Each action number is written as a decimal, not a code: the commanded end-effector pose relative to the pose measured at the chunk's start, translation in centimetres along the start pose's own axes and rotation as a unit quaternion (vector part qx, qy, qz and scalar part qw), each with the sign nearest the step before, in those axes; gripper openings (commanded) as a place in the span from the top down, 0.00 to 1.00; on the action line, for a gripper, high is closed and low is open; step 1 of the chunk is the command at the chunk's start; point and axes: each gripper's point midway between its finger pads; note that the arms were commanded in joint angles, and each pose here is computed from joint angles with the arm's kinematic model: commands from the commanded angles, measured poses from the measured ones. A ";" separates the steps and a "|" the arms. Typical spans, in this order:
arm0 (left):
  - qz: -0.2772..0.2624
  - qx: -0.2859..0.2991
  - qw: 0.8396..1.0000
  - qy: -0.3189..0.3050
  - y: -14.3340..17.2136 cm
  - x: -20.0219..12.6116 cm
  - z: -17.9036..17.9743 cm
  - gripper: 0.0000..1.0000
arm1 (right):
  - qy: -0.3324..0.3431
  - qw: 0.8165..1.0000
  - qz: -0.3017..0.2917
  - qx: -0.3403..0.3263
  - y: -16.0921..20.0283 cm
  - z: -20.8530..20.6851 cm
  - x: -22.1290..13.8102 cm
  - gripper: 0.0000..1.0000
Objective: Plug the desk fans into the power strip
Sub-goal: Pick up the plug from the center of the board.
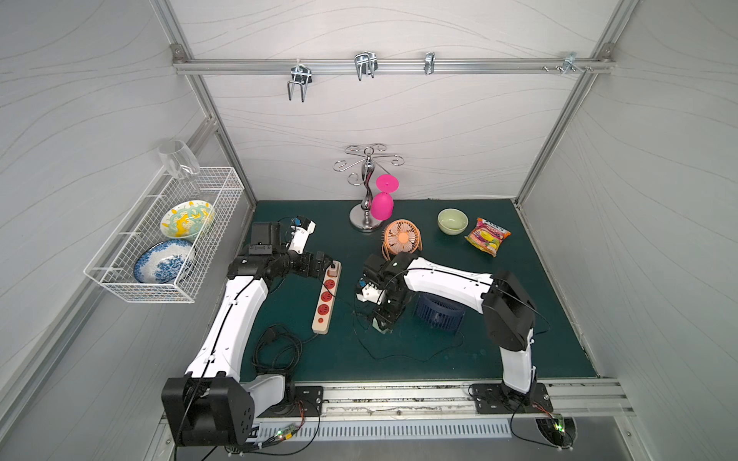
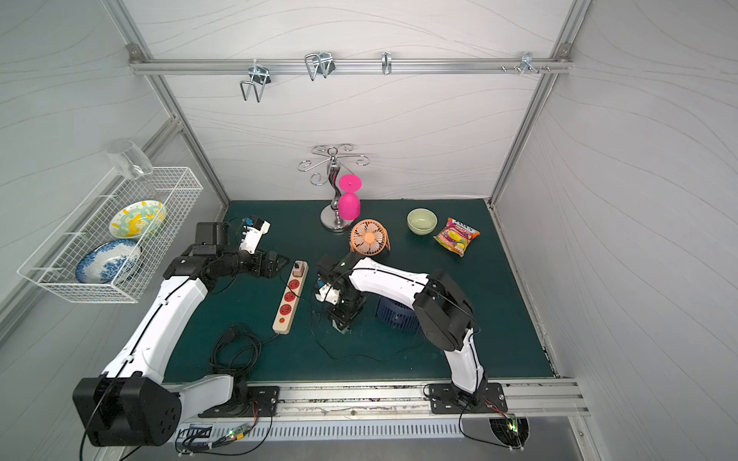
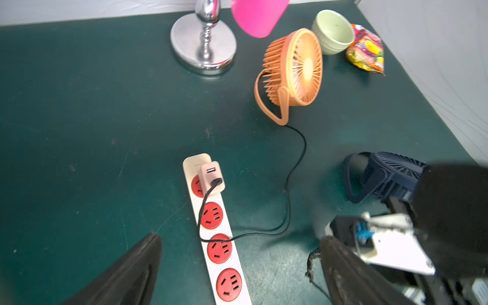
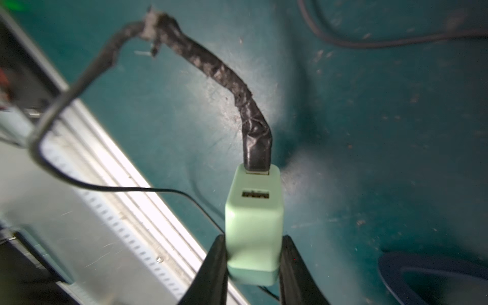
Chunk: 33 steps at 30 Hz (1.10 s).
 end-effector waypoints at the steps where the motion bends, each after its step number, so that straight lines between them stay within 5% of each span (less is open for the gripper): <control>1: -0.033 0.053 0.996 0.056 -2.4 -1.5 -2.5 0.03 | -0.062 0.995 -0.070 -0.014 -0.9 0.4 -4.9 0.84; 8: -0.040 0.160 0.967 0.195 -2.7 -3.6 -8.8 0.03 | -0.131 0.975 -0.170 -0.061 -1.5 0.1 -11.7 0.87; 14: -0.060 0.273 0.936 0.212 -5.0 -5.6 -11.2 0.03 | -0.186 0.944 -0.252 -0.107 -0.8 -0.3 -16.5 0.92; 33: -0.113 0.591 0.753 0.266 -3.3 -5.4 -16.0 0.00 | -0.219 0.895 -0.271 -0.277 -0.8 2.6 -18.2 0.99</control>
Point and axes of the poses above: each gripper's point midway between its finger pads, its own x axis out along the fingers, its own z axis along the line the jaws close on, y = z × x, and after that the axes turned 4 degrees about x, right-handed
